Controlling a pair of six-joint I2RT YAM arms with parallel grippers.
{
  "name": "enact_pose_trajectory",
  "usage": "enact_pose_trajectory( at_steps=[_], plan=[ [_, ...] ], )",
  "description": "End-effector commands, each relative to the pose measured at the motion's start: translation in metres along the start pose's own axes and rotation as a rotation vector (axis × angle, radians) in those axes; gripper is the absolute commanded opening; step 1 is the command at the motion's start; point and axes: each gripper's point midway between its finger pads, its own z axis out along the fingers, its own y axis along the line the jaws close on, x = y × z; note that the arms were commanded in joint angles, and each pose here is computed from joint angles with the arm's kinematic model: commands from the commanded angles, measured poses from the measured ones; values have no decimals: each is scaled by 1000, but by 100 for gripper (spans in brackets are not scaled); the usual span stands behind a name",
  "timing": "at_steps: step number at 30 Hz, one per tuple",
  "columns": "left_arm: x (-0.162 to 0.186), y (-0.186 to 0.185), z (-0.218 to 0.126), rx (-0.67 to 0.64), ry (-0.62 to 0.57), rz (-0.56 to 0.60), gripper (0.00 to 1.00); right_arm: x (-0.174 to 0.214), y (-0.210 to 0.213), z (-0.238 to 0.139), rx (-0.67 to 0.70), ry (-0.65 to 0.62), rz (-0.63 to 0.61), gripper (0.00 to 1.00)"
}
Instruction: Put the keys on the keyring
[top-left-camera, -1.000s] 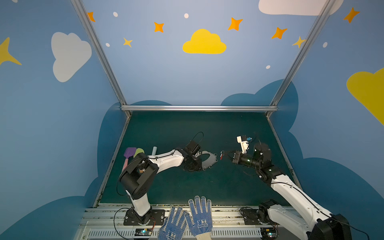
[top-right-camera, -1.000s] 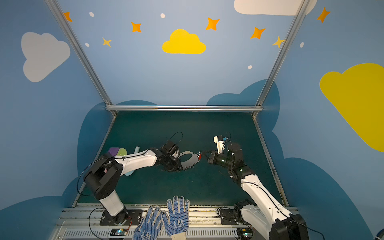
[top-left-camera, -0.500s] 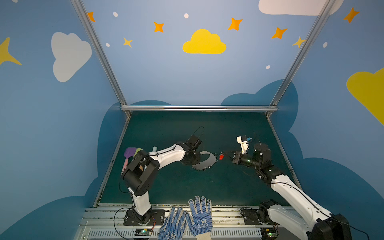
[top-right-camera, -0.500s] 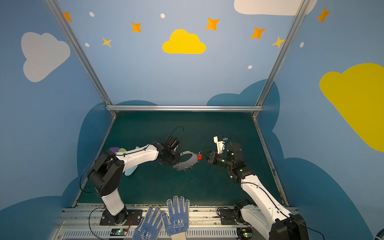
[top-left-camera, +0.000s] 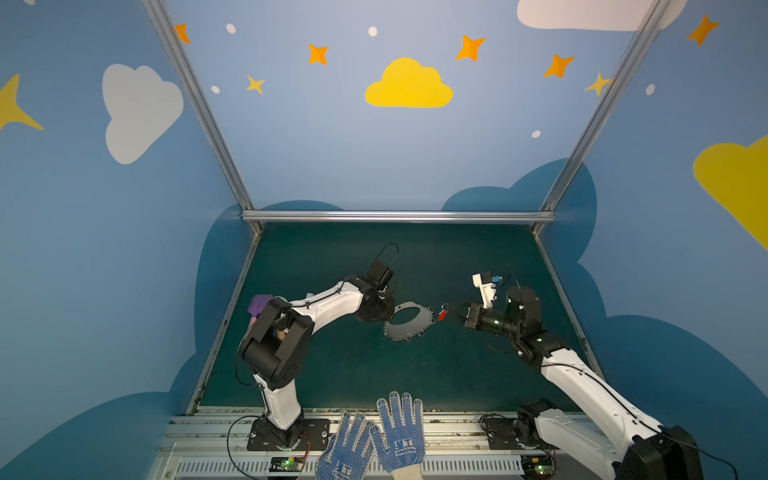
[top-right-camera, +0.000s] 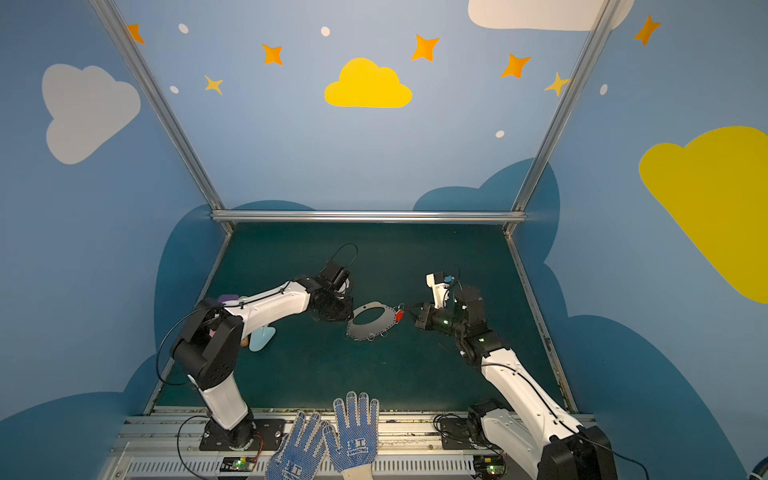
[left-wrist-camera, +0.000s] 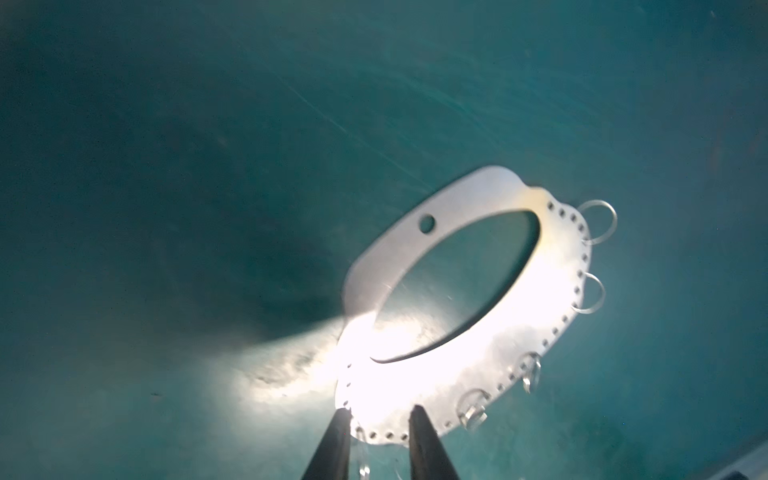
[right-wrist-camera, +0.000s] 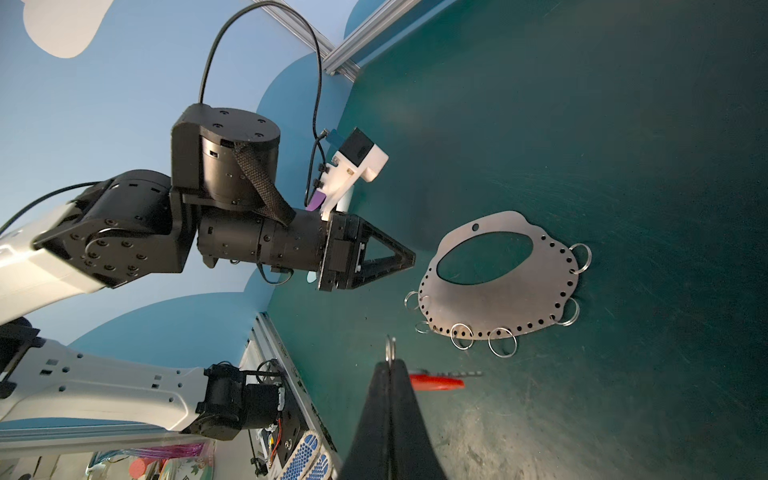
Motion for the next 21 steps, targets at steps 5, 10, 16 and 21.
enact_pose_trajectory(
  at_steps=[5,10,16,21],
  plan=[
    [43,-18,2,43,93,33,34,-6,2,1,3,-9,-21,0],
    [52,-14,13,14,109,22,39,-3,5,4,-19,12,-38,0],
    [48,-15,18,20,85,-12,47,2,11,3,24,-13,-180,0],
    [43,-20,18,52,55,-30,50,-6,25,-11,21,-186,-347,0]
  ],
)
